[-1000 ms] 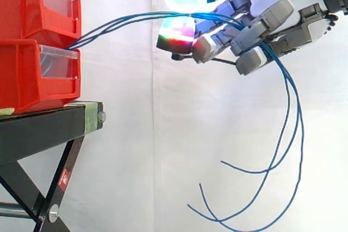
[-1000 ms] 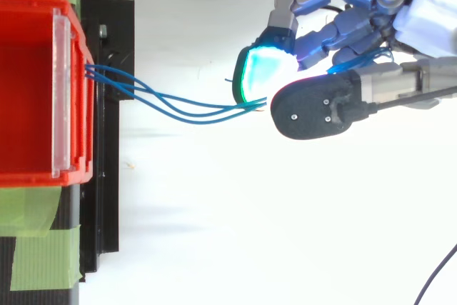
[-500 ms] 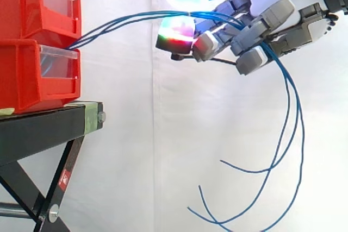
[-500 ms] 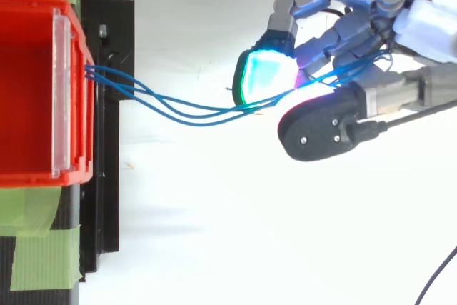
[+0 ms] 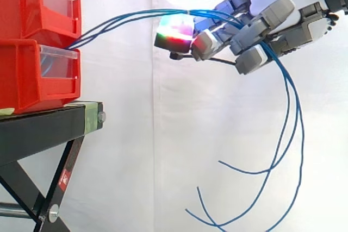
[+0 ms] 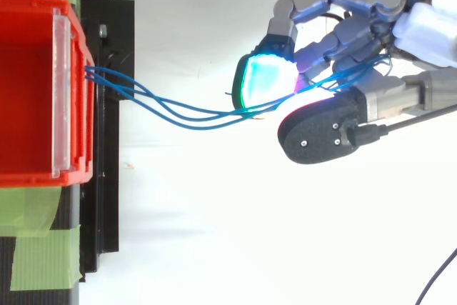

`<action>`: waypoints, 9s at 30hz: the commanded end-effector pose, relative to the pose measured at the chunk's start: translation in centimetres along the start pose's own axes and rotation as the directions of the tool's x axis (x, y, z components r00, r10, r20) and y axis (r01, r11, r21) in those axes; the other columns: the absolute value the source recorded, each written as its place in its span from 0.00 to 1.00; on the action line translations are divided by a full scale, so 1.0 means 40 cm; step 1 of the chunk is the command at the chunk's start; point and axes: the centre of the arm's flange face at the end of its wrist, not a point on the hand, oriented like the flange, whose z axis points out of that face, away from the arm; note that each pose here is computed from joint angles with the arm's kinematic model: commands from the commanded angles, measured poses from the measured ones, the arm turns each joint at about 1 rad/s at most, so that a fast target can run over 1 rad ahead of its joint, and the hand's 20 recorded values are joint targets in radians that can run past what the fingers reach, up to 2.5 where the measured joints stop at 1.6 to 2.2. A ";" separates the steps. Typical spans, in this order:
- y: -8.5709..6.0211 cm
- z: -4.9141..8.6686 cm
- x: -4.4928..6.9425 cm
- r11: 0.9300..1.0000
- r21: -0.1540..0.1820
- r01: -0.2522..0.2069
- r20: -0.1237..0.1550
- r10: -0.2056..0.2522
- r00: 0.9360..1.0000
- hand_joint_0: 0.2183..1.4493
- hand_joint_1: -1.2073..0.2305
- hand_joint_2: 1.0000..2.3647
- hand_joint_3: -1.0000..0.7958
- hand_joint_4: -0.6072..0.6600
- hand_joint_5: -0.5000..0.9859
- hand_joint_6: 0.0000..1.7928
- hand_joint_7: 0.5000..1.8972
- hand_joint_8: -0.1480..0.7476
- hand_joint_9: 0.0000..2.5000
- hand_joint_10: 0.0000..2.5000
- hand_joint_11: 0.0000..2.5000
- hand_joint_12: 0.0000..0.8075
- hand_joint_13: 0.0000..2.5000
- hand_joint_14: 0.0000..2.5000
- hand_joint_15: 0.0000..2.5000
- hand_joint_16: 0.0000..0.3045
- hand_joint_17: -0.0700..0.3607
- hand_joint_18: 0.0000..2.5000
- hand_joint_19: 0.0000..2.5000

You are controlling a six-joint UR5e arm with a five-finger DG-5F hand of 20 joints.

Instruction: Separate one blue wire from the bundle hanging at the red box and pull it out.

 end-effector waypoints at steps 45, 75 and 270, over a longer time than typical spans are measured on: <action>0.003 -0.005 0.018 1.000 -0.004 -0.002 -0.011 0.002 1.000 0.46 0.19 0.01 0.33 0.47 0.16 0.48 0.43 0.37 0.29 0.00 0.58 0.33 0.47 1.00 0.17 0.13 0.38 0.45 0.50; 0.004 -0.007 0.024 1.000 -0.005 -0.001 -0.014 0.001 1.000 0.29 0.24 0.00 0.28 0.54 0.16 0.47 0.42 0.44 0.32 0.00 0.60 0.36 0.48 1.00 0.16 0.15 0.40 0.47 0.51; 0.006 -0.015 0.045 0.996 -0.006 -0.094 -0.021 0.094 0.995 0.50 0.18 0.01 0.39 0.46 0.18 0.39 0.52 0.39 0.21 0.01 0.57 0.38 0.36 1.00 0.13 0.15 0.40 0.29 0.53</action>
